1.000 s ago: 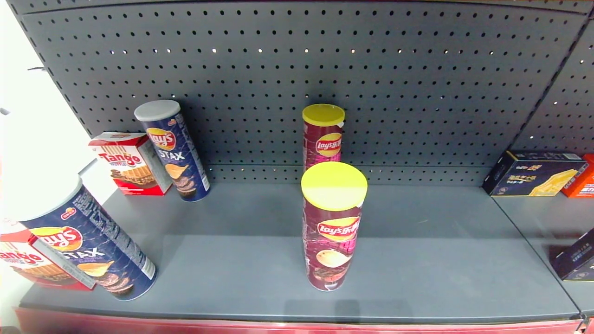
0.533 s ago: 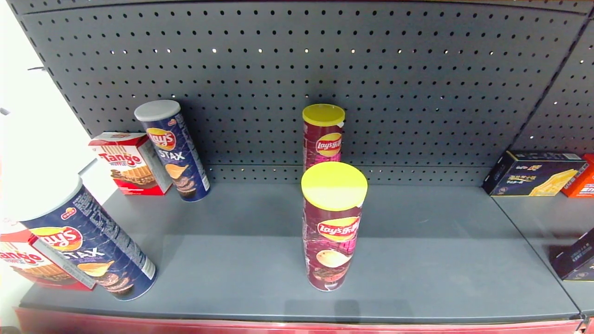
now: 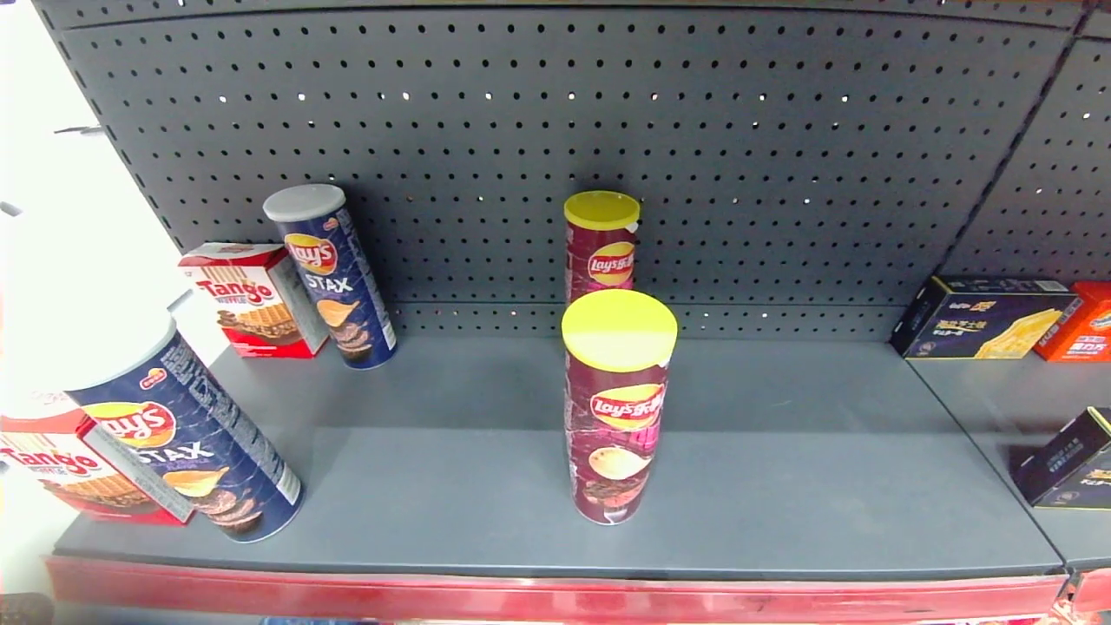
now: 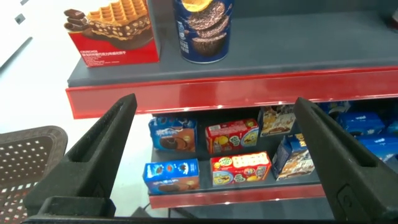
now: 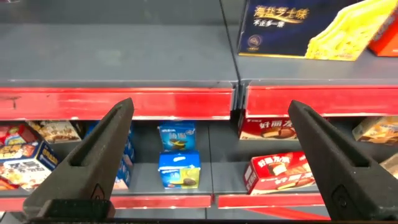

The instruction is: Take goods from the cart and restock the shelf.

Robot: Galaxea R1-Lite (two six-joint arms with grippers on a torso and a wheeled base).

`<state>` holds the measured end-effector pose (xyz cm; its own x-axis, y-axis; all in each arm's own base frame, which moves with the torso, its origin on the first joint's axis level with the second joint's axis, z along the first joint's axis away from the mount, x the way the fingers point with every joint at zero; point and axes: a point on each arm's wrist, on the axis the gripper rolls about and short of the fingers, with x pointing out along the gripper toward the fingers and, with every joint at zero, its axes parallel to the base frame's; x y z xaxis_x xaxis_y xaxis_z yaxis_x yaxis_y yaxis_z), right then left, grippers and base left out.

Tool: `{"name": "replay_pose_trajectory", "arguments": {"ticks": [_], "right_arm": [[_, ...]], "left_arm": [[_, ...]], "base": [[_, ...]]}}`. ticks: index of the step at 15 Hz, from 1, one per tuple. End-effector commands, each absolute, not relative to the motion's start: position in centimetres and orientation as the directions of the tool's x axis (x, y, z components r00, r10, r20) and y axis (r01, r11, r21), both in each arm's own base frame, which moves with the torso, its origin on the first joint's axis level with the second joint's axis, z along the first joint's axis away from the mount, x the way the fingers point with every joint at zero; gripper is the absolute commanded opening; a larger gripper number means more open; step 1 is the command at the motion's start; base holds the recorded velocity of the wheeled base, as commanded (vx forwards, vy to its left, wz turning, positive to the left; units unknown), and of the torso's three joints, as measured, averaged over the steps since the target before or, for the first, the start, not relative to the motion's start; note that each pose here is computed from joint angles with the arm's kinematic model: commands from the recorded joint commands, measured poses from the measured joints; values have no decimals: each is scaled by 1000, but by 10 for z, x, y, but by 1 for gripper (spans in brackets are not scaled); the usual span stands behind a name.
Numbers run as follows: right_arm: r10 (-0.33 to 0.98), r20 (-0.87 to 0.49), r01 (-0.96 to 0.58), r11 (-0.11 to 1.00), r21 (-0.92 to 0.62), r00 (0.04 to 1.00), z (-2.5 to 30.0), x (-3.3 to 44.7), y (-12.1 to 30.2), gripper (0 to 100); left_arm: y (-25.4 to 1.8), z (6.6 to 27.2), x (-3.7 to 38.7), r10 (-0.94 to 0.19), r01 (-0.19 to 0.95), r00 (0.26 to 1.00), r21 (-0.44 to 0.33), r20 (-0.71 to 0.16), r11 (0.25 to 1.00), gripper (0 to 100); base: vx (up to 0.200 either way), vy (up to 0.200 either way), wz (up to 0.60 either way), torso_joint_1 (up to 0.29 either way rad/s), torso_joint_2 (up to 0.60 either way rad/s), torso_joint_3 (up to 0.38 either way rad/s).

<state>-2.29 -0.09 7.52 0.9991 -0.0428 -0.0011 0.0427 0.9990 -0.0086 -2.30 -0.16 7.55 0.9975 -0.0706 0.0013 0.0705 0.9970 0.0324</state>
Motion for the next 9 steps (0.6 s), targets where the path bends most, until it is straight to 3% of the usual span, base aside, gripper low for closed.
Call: {"name": "replay_pose_trajectory", "arguments": {"ticks": [1, 9], "right_arm": [[-43, -3, 43, 999, -9, 999, 75, -23, -1, 100], [-44, -3, 44, 999, -5, 999, 75, -23, -1, 100]], "left_arm": [[-2, 75, -23, -71, 70, 998, 32, 0, 997, 100], [-2, 75, -23, -71, 70, 998, 32, 0, 997, 100]], "base": [[0, 0, 0, 0, 0, 0], [0, 0, 0, 0, 0, 0]]}}
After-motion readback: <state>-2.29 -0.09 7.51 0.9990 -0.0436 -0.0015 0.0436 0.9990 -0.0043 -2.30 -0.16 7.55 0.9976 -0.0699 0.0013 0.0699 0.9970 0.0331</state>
